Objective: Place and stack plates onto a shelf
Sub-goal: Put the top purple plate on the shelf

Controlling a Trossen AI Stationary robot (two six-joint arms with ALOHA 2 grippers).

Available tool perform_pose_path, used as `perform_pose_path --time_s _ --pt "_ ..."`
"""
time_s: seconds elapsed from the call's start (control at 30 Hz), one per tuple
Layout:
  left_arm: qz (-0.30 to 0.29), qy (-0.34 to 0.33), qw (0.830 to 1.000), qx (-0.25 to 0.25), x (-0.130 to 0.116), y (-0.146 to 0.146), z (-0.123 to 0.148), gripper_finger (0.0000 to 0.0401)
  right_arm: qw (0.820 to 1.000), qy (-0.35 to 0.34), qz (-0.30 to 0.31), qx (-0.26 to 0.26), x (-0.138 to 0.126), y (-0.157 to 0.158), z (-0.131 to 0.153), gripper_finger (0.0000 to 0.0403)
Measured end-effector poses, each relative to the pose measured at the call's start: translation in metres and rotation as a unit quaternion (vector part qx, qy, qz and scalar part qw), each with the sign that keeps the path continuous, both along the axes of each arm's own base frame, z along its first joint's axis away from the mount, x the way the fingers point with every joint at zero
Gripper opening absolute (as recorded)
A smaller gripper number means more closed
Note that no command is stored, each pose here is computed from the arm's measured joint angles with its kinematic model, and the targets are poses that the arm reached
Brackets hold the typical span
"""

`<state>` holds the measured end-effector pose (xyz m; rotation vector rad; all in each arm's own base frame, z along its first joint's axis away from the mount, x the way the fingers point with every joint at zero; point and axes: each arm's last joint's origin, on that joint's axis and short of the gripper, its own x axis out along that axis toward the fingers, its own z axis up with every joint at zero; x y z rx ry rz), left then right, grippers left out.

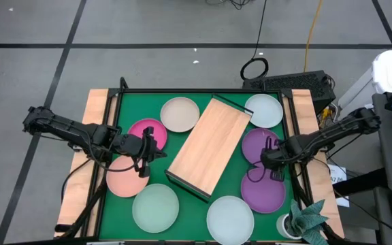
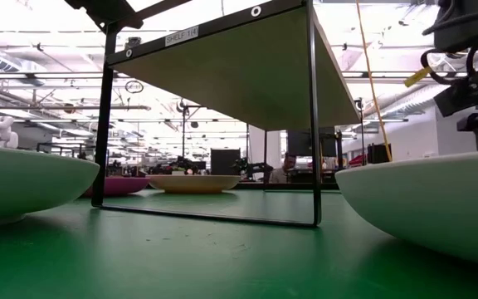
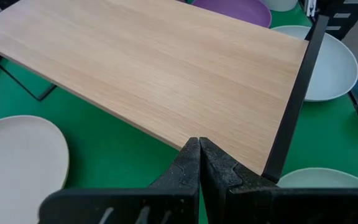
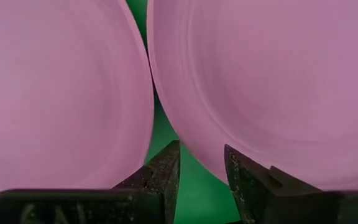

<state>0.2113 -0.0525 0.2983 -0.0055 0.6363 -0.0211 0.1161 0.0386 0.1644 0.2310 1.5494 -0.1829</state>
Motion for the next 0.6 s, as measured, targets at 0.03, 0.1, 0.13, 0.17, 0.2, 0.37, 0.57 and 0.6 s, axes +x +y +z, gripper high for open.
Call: perform_pose_path --time_s 0.03,0.1,0.13,0.17,0.2,0.37,0.57,0.6 --pt "0.000 0.000 1.000 0.000 0.000 0.000 0.000 0.0001 1.000 0.005 0.003 -0.002 0.001 0.000 -0.001 0.0111" --pt "0.000 0.000 1.000 0.000 0.000 0.000 0.000 0.0001 1.000 0.017 0.006 -0.006 0.002 0.001 -0.004 0.0111" --pt "0.000 0.000 1.000 0.000 0.000 0.000 0.000 0.0001 1.000 0.022 0.007 -0.007 0.003 0.001 -0.005 0.0110" --pt "0.000 0.000 1.000 0.000 0.000 0.000 0.000 0.0001 1.000 0.027 0.007 -0.009 0.003 0.001 -0.006 0.0109" --pt "0.000 0.000 1.000 0.000 0.000 0.000 0.000 0.0001 0.999 0.033 0.007 -0.011 0.004 0.001 -0.007 0.0106" --pt "-0.002 0.000 1.000 0.002 0.000 0.000 0.000 0.0001 0.998 0.056 -0.007 -0.032 0.005 0.001 -0.012 0.0086" --pt "-0.002 0.000 1.000 0.003 0.000 0.000 0.000 0.0001 0.995 0.080 -0.012 -0.050 0.008 0.002 -0.019 0.0041" --pt "-0.002 0.000 1.000 0.003 0.000 0.000 0.000 0.0001 0.995 0.081 -0.015 -0.057 0.009 0.001 -0.019 0.0029"
